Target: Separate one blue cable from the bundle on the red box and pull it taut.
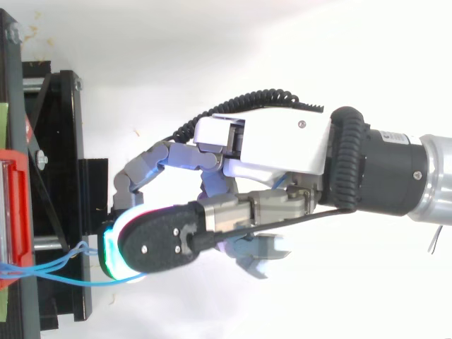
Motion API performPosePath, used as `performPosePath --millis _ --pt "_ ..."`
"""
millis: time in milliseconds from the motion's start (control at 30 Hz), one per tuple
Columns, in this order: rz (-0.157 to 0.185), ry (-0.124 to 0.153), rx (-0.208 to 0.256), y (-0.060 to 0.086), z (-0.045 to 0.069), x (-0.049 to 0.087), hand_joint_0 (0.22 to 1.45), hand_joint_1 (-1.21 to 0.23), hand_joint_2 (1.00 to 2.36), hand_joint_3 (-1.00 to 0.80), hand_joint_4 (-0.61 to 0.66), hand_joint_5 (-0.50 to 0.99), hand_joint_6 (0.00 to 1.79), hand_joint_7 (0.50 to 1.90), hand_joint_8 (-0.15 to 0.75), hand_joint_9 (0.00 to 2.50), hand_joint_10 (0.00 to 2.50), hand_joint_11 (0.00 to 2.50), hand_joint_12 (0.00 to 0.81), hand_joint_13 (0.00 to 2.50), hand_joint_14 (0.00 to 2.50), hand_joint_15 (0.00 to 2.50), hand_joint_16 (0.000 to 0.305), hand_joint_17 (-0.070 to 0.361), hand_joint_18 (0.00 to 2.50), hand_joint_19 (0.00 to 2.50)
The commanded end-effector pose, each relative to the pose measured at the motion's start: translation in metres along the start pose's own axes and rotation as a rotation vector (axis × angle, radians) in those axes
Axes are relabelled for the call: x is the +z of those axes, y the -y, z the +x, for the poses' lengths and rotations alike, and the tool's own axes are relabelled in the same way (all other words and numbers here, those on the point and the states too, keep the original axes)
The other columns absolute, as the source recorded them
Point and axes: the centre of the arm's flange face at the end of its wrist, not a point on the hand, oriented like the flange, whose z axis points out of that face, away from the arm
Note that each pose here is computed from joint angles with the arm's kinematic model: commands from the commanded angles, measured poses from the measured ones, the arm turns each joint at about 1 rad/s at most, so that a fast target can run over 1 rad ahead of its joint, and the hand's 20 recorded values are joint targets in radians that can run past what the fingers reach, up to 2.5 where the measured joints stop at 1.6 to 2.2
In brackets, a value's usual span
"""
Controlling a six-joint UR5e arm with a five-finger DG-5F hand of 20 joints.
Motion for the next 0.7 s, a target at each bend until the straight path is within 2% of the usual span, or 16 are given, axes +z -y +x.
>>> performPosePath --millis 0,33,100,167,267,333,467,667 --pt "0.001 -0.001 0.0 0.0006 0.0006 -0.0003 0.42 -0.47 1.0 -0.5 0.11 -0.01 0.85 1.0 0.285 2.37 0.03 1.23 0.386 2.1 0.03 0.88 0.067 0.151 1.45 0.67" --pt "0.0 0.001 0.0 -0.0001 -0.0005 0.0 0.42 -0.47 1.0 -0.5 0.11 -0.01 0.85 1.01 0.29 2.37 0.04 1.22 0.383 2.1 0.03 0.89 0.067 0.151 1.45 0.67" --pt "0.001 -0.001 0.0 0.0 0.0006 -0.0002 0.4 -0.67 1.0 -0.5 0.11 -0.01 0.85 1.0 0.297 2.37 0.03 1.25 0.384 2.16 0.03 0.96 0.066 0.148 1.5 0.67" --pt "0.001 -0.001 0.0 0.0 0.0006 -0.0002 0.39 -0.8 1.0 -0.5 0.11 -0.01 0.85 0.99 0.307 2.37 0.03 1.24 0.384 2.16 0.03 1.0 0.064 0.145 1.5 0.67" --pt "0.003 -0.001 -0.001 0.0007 0.0005 -0.0005 0.39 -0.89 1.0 -0.5 0.1 -0.02 0.86 0.96 0.312 2.34 0.03 1.28 0.377 2.14 0.03 1.01 0.063 0.141 1.48 0.67" --pt "0.003 0.001 -0.001 0.0008 -0.0006 -0.0004 0.41 -0.93 1.0 -0.5 0.1 -0.02 0.86 0.96 0.31 2.33 0.03 1.28 0.364 2.13 0.03 1.03 0.061 0.137 1.47 0.69" --pt "0.003 0.001 -0.001 0.0008 -0.0006 -0.0004 0.58 -0.9 1.0 -0.5 0.06 -0.03 0.88 0.97 0.266 2.25 0.03 1.33 0.308 2.03 0.03 1.08 0.05 0.112 1.32 0.78" --pt "0.003 -0.001 -0.001 0.0007 0.0005 -0.0005 0.63 -0.86 1.01 -0.42 -0.01 -0.03 0.88 0.96 0.22 2.22 0.03 1.25 0.304 2.01 0.03 1.05 0.048 0.108 1.28 0.79"
